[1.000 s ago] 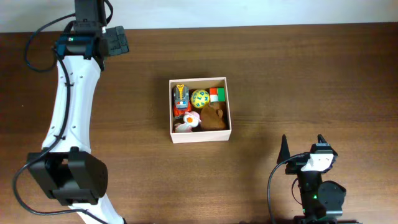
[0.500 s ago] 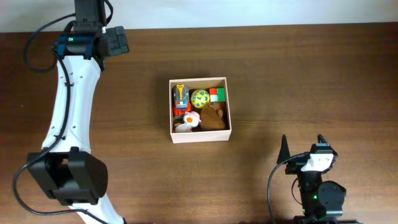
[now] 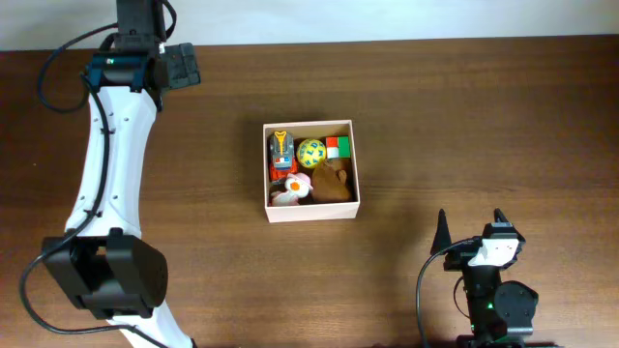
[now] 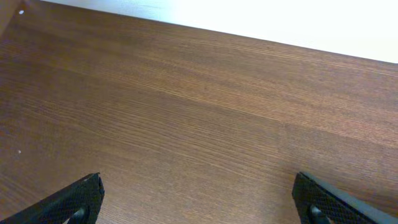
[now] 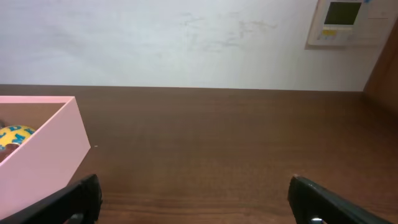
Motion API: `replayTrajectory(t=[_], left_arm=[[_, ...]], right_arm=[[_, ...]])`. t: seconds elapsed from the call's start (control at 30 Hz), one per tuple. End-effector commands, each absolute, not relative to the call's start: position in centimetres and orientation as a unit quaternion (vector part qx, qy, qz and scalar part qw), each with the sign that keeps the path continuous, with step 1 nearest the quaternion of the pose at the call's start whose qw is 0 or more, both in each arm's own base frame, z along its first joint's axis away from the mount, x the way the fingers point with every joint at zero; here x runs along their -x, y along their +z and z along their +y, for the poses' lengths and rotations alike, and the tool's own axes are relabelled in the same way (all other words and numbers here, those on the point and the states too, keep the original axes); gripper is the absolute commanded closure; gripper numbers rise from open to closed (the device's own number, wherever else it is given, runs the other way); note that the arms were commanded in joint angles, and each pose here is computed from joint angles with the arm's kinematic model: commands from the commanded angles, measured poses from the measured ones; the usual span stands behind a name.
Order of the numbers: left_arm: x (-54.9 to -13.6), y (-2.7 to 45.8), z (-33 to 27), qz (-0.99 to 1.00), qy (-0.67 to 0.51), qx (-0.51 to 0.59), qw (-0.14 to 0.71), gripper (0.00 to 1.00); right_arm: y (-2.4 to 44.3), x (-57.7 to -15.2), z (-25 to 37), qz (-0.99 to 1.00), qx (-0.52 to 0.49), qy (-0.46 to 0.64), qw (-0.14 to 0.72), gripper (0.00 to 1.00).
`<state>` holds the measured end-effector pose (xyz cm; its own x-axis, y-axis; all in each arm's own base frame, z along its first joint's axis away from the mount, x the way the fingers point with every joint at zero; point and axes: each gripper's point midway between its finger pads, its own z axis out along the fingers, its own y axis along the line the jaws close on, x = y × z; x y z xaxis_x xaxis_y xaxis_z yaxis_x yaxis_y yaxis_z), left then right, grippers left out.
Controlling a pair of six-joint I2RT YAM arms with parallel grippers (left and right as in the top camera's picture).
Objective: Pack container
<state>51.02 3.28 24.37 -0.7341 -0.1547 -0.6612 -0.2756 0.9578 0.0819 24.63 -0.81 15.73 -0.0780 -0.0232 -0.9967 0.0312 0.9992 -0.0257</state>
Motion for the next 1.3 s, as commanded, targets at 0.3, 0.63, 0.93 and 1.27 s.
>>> replayTrajectory(t=[0.3,0.63,0.93,1.27], left_arm=[[-43.6,39.8,3.1,0.859,0.06,0.12,0.494,0.01],[-31.8,41.5,2.8,0.823,0.045,0.117,0.554,0.01],[-27.0,35.4,3.0,0.751,0.026,0.124,0.648,0.01],[-26.7,28.6,1.7,0.708,-0.009,0.104,0.698,0.01]], right_arm=[[15.5,-24.6,-0.9,0.735,-0.009,-0.019,0.678,0.01],[15.5,-24.6,-0.9,0.735,-0.009,-0.019,0.678,0.01],[15.5,-24.6,-0.9,0.735,-0.009,-0.019,0.678,0.01],[15.5,-24.6,-0.9,0.735,-0.009,-0.019,0.678,0.01]])
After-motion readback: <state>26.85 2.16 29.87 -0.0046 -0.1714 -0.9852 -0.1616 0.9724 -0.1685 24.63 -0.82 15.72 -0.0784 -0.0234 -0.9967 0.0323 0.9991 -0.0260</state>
